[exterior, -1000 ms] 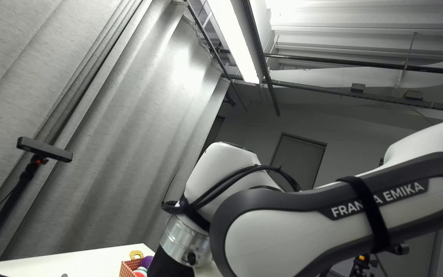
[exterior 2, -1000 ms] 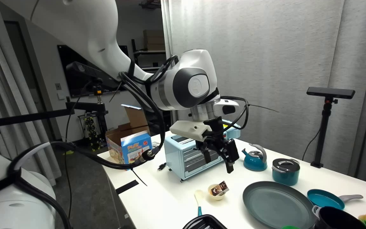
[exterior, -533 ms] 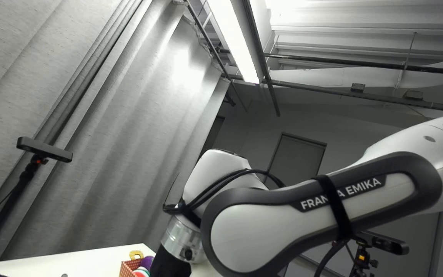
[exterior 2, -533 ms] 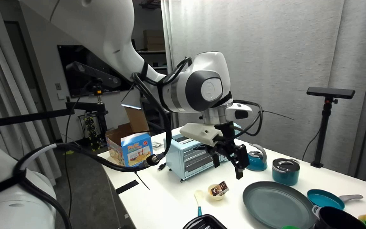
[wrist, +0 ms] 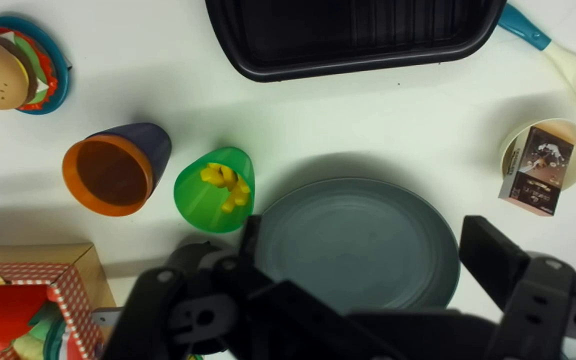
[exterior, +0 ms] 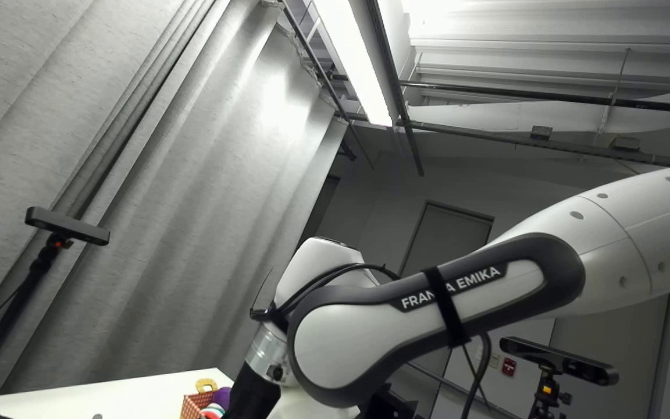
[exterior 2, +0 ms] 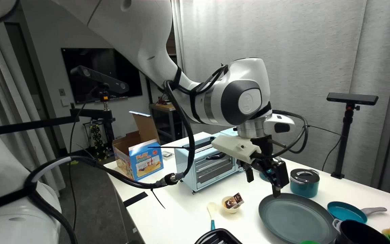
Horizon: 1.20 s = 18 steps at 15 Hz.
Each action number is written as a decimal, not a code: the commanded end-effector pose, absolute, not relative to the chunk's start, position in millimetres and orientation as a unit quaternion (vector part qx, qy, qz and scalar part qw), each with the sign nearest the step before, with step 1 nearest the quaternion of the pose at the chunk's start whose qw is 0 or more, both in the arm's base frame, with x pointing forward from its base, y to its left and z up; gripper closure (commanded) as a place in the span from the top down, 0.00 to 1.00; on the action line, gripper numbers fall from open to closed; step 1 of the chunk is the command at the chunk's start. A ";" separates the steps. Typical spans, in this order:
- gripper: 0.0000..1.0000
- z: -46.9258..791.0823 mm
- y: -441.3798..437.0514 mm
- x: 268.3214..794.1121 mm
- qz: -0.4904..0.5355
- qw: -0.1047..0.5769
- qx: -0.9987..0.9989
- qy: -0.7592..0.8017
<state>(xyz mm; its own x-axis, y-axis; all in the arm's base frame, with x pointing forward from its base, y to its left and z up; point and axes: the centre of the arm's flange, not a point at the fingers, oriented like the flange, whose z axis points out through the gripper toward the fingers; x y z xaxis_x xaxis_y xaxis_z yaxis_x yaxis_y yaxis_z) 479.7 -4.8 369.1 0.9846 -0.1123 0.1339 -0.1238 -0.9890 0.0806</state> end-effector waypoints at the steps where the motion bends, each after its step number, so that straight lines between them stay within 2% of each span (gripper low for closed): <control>1: 1.00 357.4 -24.0 503.7 0.074 0.053 0.994 -0.066; 18: 1.00 281.1 -75.7 530.8 0.057 0.045 0.990 -0.117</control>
<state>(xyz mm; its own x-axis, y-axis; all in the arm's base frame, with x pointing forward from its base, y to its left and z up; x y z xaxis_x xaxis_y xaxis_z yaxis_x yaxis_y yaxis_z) 518.1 -69.3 293.9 0.9703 -0.2140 0.1123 -0.2237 -0.9712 0.0823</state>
